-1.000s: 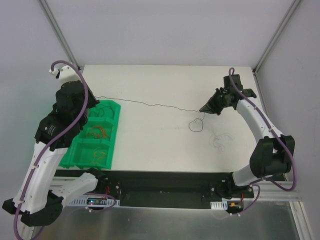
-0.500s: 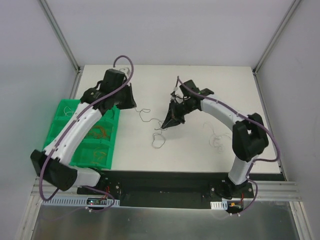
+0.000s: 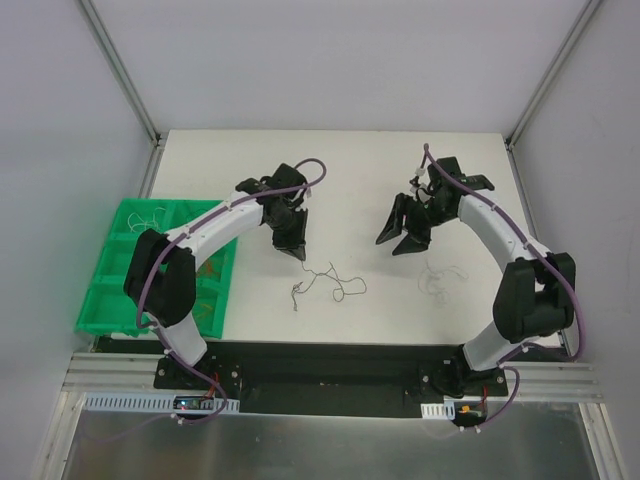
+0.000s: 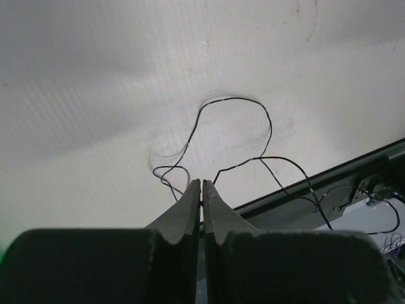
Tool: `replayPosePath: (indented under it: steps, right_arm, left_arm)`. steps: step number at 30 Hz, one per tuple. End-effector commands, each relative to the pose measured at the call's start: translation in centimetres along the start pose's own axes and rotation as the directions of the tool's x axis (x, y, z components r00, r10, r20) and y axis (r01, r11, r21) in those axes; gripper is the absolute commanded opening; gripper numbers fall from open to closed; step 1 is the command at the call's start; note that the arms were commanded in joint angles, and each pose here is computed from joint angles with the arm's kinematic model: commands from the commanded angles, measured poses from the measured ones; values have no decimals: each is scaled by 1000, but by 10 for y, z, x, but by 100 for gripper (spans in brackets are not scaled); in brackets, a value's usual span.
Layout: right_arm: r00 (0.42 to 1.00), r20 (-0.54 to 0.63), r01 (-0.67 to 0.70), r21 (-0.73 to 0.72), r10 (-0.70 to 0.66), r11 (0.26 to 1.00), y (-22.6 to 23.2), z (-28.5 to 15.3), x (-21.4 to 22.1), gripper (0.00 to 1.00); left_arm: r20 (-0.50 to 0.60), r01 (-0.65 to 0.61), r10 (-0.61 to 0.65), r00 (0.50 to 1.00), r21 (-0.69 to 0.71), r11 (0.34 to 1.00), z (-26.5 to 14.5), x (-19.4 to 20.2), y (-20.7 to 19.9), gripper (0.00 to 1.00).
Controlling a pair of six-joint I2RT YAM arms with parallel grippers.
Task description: Untangle the cables
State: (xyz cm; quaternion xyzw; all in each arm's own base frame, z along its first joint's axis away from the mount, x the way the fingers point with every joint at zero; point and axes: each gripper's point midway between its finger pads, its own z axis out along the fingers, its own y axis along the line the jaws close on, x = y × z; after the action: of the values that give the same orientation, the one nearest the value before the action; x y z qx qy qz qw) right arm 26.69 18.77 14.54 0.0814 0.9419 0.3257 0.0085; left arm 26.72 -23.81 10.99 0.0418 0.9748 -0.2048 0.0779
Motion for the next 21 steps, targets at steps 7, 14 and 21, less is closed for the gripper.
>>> replayPosePath:
  steps: [7,14,21]
  right_arm:
    - [996,-25,88,17,-88,996,-11,-5,27,59]
    - [992,-58,110,5,-110,994,-14,-2,32,59]
    - [990,-46,136,-16,-137,991,-13,-2,36,58]
  left_arm:
    - [2,-50,51,999,-173,984,10,24,25,9]
    - [118,-6,37,992,-255,967,-14,21,39,49]
    - [35,-50,53,998,-74,996,-10,47,7,99]
